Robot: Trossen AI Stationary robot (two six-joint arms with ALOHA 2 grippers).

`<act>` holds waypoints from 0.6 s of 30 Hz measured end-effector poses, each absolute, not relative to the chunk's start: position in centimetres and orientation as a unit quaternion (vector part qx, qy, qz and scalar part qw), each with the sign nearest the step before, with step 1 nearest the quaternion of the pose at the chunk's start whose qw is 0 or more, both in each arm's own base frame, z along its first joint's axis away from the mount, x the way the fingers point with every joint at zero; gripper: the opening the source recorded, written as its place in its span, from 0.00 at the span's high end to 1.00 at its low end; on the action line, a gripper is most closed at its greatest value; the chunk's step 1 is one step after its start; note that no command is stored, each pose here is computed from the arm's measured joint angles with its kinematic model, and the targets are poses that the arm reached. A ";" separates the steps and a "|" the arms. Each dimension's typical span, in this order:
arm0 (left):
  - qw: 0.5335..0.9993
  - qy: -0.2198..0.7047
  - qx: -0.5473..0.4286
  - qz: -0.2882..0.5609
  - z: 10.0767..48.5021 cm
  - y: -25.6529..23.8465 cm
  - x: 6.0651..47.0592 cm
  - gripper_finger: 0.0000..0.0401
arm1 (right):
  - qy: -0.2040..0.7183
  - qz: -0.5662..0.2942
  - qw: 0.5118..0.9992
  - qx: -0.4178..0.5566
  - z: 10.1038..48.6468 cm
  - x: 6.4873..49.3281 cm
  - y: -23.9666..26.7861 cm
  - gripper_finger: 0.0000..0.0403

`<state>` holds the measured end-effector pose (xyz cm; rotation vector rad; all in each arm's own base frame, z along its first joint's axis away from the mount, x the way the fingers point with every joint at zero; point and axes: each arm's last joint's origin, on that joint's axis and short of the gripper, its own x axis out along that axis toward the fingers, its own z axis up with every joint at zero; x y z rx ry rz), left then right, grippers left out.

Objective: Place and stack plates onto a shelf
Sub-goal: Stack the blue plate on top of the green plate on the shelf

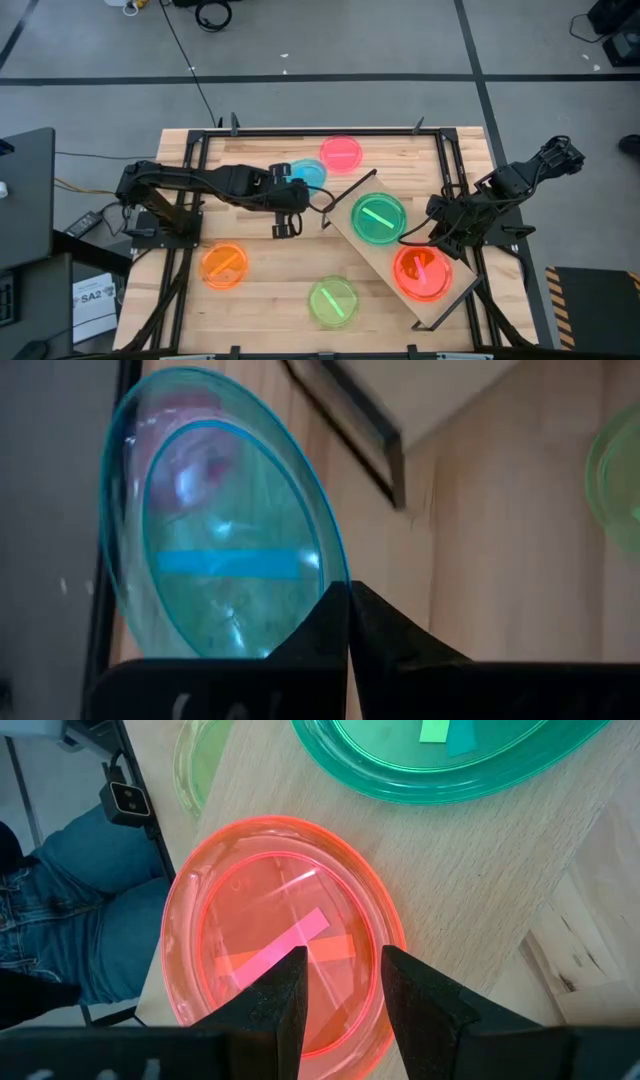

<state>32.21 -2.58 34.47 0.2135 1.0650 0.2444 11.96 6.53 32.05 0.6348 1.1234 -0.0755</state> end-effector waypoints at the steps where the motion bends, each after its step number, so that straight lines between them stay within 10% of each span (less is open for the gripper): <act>1: 0.854 0.496 0.109 0.111 34.6 -2.6 32.4 0.99 | 0.523 -0.035 0.798 0.296 32.1 12.0 6.5 0.66; 18: 0.885 0.359 0.297 -0.004 34.9 -6.3 36.3 0.99 | 0.523 -0.035 0.799 0.296 32.1 12.0 6.5 0.66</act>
